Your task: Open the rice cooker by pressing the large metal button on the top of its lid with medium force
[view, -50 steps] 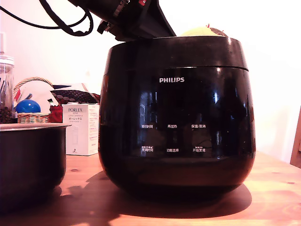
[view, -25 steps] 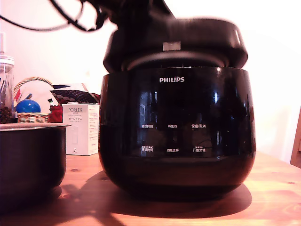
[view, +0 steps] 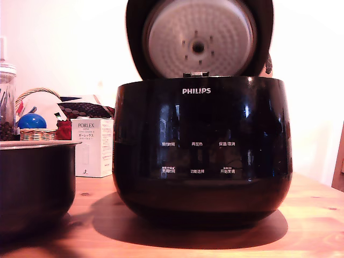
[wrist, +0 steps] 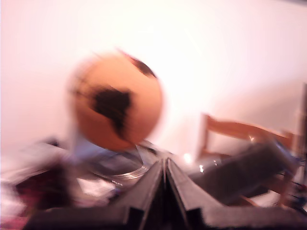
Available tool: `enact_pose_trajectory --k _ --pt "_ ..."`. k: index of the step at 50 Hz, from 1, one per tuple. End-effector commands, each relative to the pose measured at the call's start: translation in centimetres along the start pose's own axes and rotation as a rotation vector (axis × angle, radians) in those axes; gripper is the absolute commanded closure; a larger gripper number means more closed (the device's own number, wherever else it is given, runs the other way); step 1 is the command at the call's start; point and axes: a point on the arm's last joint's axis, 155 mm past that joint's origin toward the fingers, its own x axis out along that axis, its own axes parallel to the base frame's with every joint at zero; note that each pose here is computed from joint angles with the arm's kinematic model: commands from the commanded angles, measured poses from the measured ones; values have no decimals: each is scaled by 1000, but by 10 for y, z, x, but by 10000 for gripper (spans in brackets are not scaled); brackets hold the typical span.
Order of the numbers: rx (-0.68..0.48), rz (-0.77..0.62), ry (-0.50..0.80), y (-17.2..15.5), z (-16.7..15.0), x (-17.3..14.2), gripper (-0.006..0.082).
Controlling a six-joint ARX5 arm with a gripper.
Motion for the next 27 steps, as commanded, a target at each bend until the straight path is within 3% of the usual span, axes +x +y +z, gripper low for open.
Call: enact_pose_trajectory --k 1,13,27 --pt "28 44 22 14 -7 -7 791" --pt "61 161 11 55 14 -35 791" --pt "62 200 -10 69 27 -53 791"
